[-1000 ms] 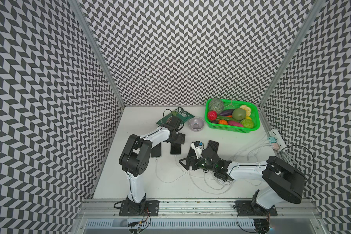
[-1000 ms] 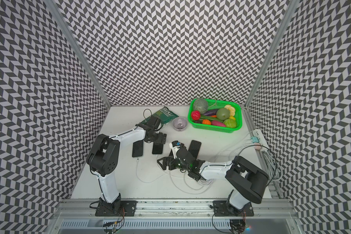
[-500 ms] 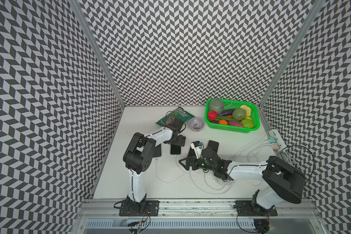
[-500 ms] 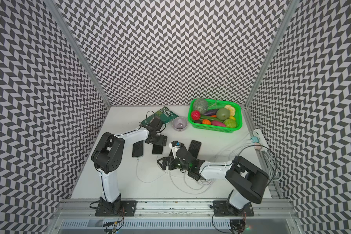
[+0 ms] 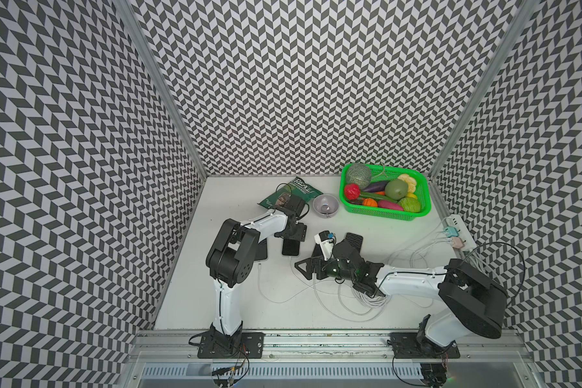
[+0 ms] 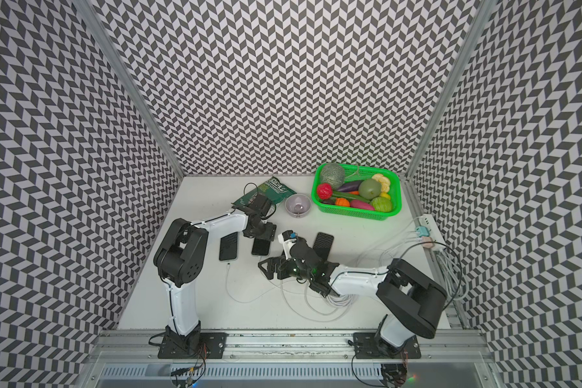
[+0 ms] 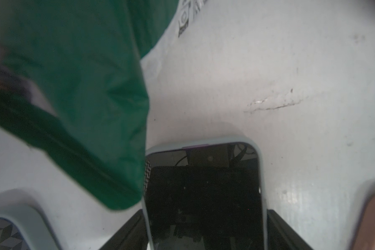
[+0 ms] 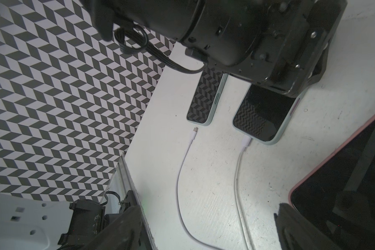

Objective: Unplug the charging cable from the phone
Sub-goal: Pick up the phone at the center of the board.

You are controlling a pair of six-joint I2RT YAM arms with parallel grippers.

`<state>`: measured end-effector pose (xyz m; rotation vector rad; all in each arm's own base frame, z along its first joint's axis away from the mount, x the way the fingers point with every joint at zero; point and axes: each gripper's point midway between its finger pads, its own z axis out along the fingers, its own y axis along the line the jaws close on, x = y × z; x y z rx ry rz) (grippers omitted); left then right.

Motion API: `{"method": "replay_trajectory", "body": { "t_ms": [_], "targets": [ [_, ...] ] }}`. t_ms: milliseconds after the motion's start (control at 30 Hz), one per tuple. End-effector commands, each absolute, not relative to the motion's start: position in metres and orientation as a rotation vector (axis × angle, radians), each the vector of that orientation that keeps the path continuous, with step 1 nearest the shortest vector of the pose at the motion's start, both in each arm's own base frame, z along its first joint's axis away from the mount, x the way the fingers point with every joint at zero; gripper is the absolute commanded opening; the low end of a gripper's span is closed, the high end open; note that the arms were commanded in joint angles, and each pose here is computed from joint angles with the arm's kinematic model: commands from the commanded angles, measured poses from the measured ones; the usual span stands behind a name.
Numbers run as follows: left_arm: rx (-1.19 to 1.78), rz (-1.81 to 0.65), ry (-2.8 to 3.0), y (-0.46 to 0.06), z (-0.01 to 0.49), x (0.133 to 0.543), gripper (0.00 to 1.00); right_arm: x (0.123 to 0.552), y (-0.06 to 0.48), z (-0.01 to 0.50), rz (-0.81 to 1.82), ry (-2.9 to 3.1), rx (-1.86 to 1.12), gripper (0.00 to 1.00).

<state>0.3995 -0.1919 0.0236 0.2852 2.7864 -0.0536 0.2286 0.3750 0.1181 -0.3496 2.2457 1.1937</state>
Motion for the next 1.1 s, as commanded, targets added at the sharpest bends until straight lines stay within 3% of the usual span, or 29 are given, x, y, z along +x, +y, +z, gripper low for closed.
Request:
{"method": "replay_trajectory", "body": {
  "t_ms": [0, 67, 133, 1067],
  "targets": [
    [0.312, -0.013, 2.876, -0.184, 0.000, 0.381, 0.18, 0.235, 0.382, 0.137, 1.216, 2.186, -0.358, 0.97],
    [0.305, -0.017, 2.854, -0.184, 0.007, 0.384, 0.05, 0.236, 0.385, 0.133, 1.216, 2.197, -0.363, 0.97],
    [0.305, -0.027, 2.836, -0.185, 0.013, 0.386, 0.00, 0.236, 0.389, 0.130, 1.222, 2.204, -0.368, 0.96],
    [0.236, -0.302, 2.569, -0.194, 0.101, 0.408, 0.00, 0.251, 0.425, 0.074, 1.184, 2.316, -0.386, 0.77]
  ]
}}
